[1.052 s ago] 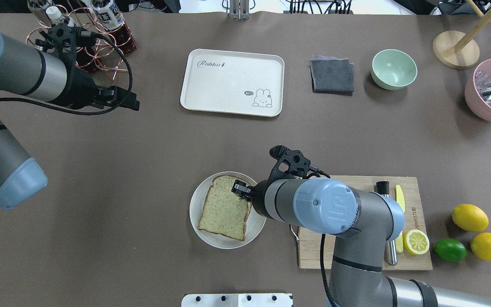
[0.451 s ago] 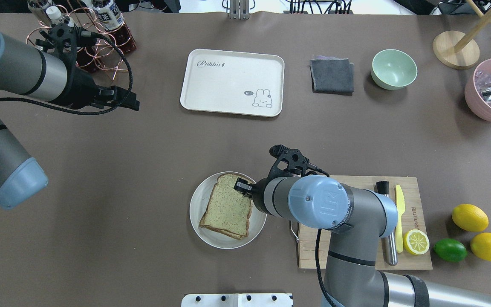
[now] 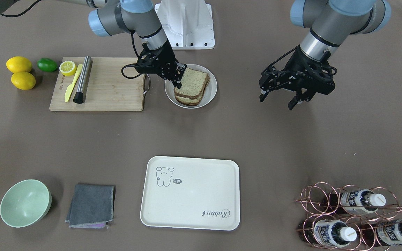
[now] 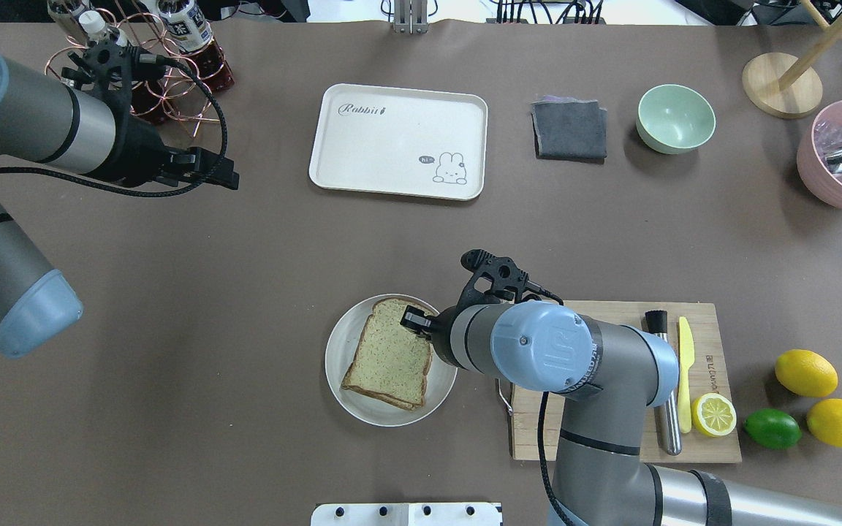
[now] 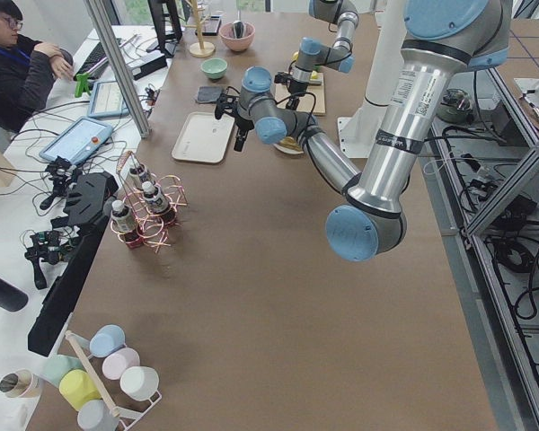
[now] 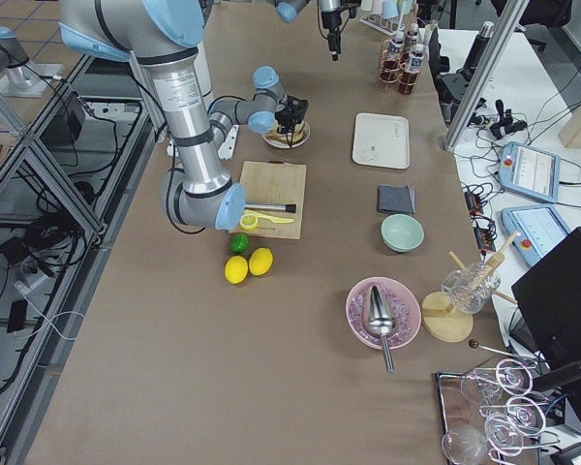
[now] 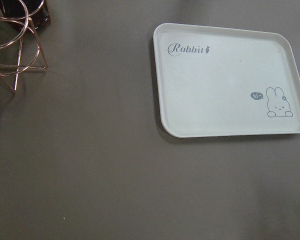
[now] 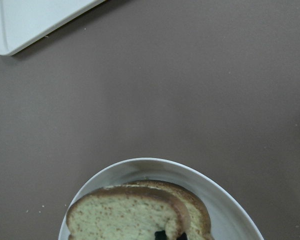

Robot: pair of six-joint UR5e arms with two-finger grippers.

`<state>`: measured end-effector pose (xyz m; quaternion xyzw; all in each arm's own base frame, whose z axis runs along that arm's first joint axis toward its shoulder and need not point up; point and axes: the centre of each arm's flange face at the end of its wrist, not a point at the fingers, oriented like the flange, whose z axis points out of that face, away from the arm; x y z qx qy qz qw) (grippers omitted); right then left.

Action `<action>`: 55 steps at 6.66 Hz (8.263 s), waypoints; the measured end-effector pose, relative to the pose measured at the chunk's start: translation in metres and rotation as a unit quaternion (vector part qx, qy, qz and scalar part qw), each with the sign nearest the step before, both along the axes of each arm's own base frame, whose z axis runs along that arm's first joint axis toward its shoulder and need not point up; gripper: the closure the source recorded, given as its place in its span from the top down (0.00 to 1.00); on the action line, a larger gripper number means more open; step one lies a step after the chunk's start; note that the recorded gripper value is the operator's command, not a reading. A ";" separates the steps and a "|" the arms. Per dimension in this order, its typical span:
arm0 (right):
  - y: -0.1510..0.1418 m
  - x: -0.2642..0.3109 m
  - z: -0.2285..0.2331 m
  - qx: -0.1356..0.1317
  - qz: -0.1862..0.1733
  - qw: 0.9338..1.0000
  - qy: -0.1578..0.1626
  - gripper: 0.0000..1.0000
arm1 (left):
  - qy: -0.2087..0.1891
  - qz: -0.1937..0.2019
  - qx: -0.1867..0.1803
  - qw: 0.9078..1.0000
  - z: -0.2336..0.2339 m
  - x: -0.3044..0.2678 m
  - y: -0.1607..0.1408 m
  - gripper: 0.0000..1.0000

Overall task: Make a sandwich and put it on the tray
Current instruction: 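Lower the bread slice onto the egg toast and open the right gripper, then withdraw the right gripper while moving the left gripper toward the plate, then grasp the rim of the white plate nearest the robot with the left gripper, then slide the plate with the left gripper farther from the robot onto the tray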

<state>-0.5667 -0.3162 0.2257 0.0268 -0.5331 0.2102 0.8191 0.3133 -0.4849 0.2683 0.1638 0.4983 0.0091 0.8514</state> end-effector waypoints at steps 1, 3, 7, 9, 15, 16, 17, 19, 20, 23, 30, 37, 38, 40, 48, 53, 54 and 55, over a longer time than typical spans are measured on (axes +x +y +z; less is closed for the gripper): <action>0.000 -0.002 0.000 0.000 0.001 1.000 0.001 0.00 | 0.000 0.000 0.000 1.000 0.000 0.000 0.000 0.97; -0.001 -0.011 0.005 -0.001 0.003 1.000 0.009 0.00 | 0.000 0.001 0.000 1.000 0.000 0.001 0.000 0.97; -0.002 -0.012 0.007 0.022 -0.009 1.000 0.020 1.00 | 0.001 0.002 0.001 1.000 0.000 0.001 0.001 0.97; -0.013 0.008 -0.007 0.052 -0.025 0.998 0.022 1.00 | 0.001 0.002 0.001 1.000 -0.001 0.002 0.002 0.97; -0.138 0.183 0.097 0.051 -0.095 0.985 0.133 1.00 | 0.020 0.009 -0.067 0.997 -0.010 0.062 0.038 0.98; -0.156 0.233 0.143 0.061 -0.115 0.979 0.160 1.00 | 0.017 0.007 -0.068 0.998 -0.009 0.078 0.049 0.98; -0.167 0.287 0.186 0.069 -0.133 0.972 0.181 1.00 | 0.015 0.005 -0.068 0.998 -0.010 0.091 0.059 0.98; -0.169 0.405 0.264 0.092 -0.173 0.959 0.203 1.00 | 0.014 0.008 -0.070 0.997 -0.010 0.103 0.069 0.98; -0.166 0.458 0.292 0.100 -0.190 0.954 0.211 1.00 | 0.012 0.010 -0.071 0.997 -0.008 0.107 0.072 0.98; -0.159 0.603 0.342 0.077 -0.237 0.941 0.230 1.00 | 0.006 0.018 -0.074 0.997 -0.002 0.118 0.075 0.98; -0.122 0.662 0.410 -0.025 -0.232 0.950 0.209 1.00 | 0.000 0.033 -0.050 0.998 0.046 0.185 0.108 0.57; -0.123 0.662 0.409 -0.025 -0.230 0.950 0.209 1.00 | 0.025 0.064 -0.054 0.996 0.033 0.213 0.145 0.52; -0.122 0.662 0.410 -0.026 -0.230 0.950 0.209 1.00 | 0.024 0.067 -0.054 0.996 0.033 0.215 0.149 0.44; -0.122 0.662 0.411 -0.028 -0.230 0.950 0.209 1.00 | 0.023 0.070 -0.053 0.996 0.035 0.218 0.152 0.33; -0.123 0.662 0.411 -0.028 -0.230 0.950 0.208 1.00 | 0.023 0.071 -0.053 0.996 0.034 0.220 0.153 0.27; -0.121 0.662 0.412 -0.029 -0.230 0.950 0.208 1.00 | 0.022 0.073 -0.053 0.996 0.034 0.222 0.156 0.00; -0.121 0.662 0.413 -0.030 -0.230 0.950 0.207 1.00 | 0.023 0.073 -0.053 0.996 0.033 0.221 0.155 0.00; -0.120 0.662 0.414 -0.031 -0.231 0.950 0.207 1.00 | 0.027 0.072 -0.053 0.996 0.029 0.218 0.151 0.00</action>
